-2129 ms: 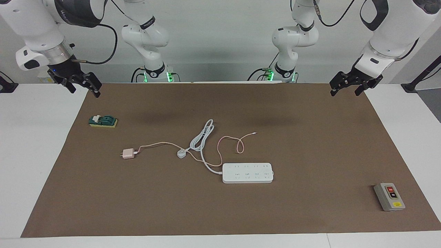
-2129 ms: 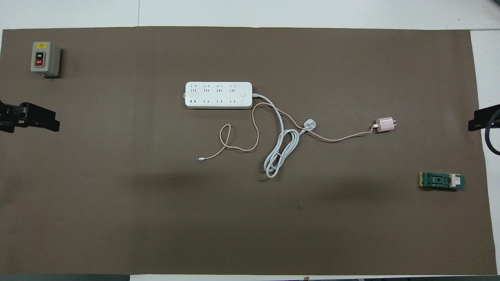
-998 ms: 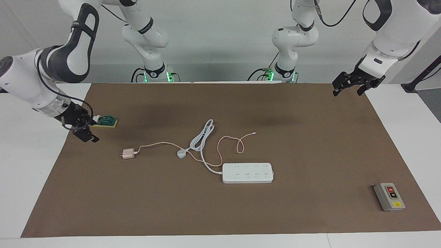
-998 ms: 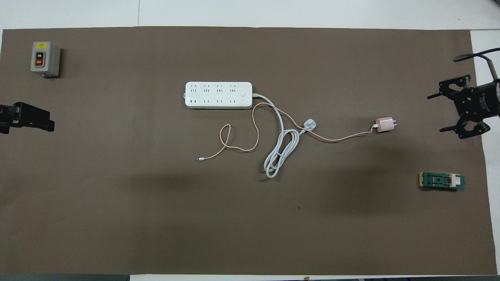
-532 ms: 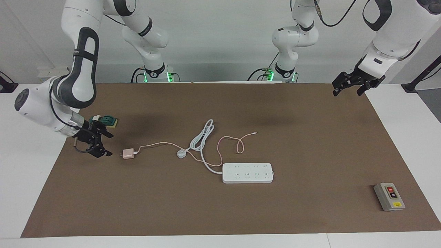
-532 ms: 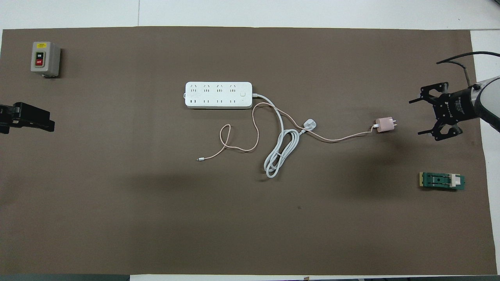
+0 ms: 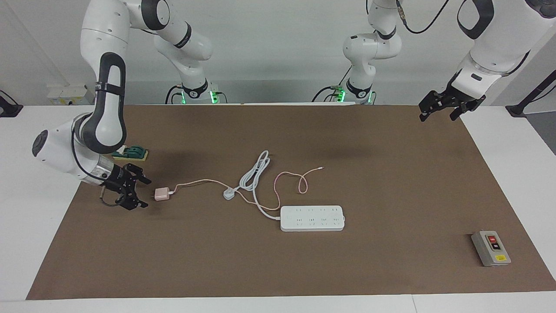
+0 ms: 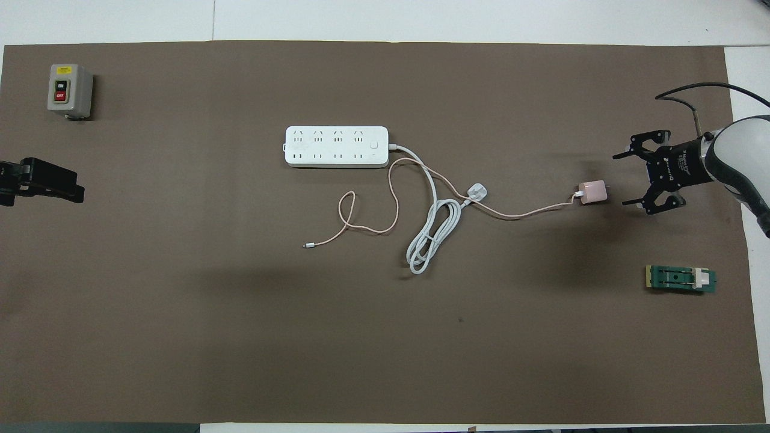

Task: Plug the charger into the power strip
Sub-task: 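Lower the right gripper and close it on the pink charger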

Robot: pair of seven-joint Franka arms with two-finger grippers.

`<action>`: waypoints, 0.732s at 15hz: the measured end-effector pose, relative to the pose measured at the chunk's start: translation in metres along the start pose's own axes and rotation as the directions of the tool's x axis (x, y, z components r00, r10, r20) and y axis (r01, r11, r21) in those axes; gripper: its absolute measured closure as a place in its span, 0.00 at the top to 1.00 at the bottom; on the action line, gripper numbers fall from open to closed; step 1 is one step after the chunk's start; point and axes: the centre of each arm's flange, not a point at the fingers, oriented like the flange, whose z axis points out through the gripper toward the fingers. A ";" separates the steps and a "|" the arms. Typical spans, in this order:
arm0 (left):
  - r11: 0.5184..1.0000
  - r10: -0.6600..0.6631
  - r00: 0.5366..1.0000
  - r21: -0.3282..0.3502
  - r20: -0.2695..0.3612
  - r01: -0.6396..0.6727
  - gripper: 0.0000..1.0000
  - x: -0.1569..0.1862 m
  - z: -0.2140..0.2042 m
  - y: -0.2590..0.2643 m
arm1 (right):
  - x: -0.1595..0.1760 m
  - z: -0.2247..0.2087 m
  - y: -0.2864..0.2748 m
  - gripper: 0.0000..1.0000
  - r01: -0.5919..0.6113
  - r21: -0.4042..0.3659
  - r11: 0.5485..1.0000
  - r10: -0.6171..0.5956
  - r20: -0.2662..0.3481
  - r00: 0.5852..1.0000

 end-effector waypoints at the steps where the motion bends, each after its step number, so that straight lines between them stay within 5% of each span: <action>1: 1.000 0.000 1.000 0.000 0.000 0.000 1.00 0.000 0.000 0.000 | 0.000 0.004 0.000 1.00 -0.001 -0.004 1.000 0.001 0.003 1.000; 11: 1.000 0.000 1.000 0.000 0.000 0.000 1.00 0.000 0.000 0.000 | -0.006 0.024 0.005 1.00 0.001 -0.040 0.999 0.000 0.018 1.000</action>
